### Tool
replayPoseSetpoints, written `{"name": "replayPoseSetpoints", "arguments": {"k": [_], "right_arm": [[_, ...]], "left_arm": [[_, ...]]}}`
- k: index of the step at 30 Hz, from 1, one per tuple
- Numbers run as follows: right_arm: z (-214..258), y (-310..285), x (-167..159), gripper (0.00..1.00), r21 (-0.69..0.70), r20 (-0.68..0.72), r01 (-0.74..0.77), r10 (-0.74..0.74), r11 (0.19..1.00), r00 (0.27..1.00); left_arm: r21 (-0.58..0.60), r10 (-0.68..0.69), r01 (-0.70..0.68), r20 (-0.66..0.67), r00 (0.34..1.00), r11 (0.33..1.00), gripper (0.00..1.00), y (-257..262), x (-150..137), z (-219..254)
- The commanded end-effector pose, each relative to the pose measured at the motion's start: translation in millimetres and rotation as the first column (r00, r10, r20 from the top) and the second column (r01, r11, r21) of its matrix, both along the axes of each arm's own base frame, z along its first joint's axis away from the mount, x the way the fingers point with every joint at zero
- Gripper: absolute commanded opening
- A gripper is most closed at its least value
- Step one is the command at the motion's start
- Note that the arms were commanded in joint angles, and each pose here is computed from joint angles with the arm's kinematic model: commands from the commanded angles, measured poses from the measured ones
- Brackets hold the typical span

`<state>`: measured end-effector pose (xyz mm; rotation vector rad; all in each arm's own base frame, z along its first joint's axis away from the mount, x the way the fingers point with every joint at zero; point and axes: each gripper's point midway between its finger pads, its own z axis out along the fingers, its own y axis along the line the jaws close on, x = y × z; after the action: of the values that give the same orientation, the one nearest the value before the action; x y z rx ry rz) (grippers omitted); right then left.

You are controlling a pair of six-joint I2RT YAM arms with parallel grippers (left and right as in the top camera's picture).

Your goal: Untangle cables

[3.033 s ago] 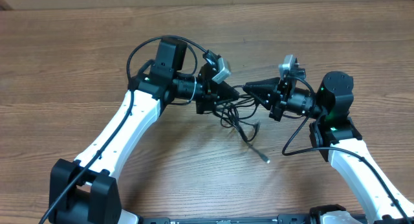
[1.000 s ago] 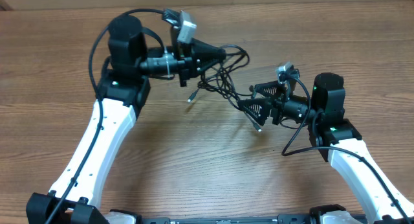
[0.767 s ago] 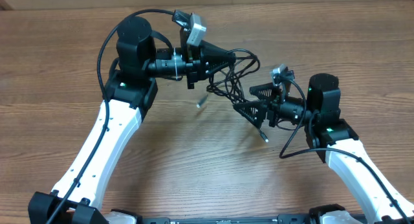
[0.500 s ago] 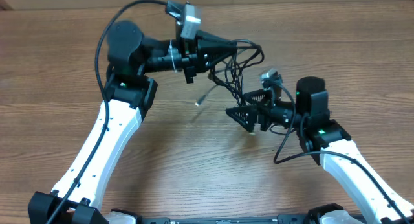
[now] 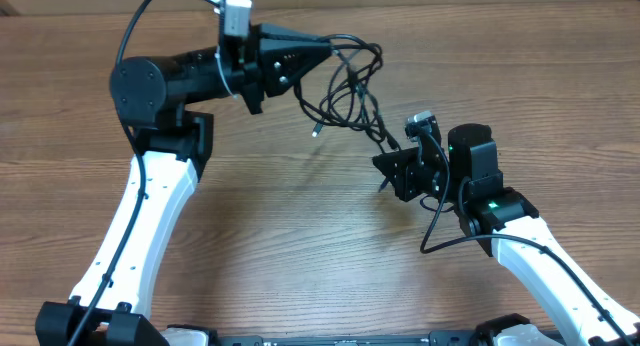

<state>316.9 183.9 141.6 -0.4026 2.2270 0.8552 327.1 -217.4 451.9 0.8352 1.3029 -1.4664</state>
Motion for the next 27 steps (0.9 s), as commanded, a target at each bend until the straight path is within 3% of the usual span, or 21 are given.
{"name": "replayPoseSetpoints", "arguments": {"k": [1,4,8,16,27], "right_arm": [[7.5,-5.8,8.3,0.27,-0.022,0.035,0.043,-0.042,0.999,0.999],[8.8,-5.3,9.1,0.64,-0.019,0.041,0.042,-0.041,0.999,0.998],[15.7,-1.2,10.4,0.9,0.003,0.067,0.022,-0.023,1.0,0.997],[60.9,33.1,-6.9,0.97,0.088,0.298,-0.276,0.239,0.957,0.924],[106.5,38.4,4.6,1.0,0.093,0.515,-0.31,0.221,0.946,0.828]], "left_arm": [[-0.004,0.003,-0.003,0.007,1.0,1.0,0.04,9.9,-8.2,15.6],[-0.001,0.01,-0.01,0.008,1.0,1.0,0.04,13.0,-6.4,14.9],[0.022,0.003,-0.005,0.056,0.998,1.0,0.04,14.1,-8.7,11.9],[0.055,-0.028,0.024,0.077,0.997,0.998,0.04,12.7,-13.3,5.7],[0.213,-0.23,0.199,0.134,0.964,0.957,0.04,10.7,-46.0,-21.7]]}}
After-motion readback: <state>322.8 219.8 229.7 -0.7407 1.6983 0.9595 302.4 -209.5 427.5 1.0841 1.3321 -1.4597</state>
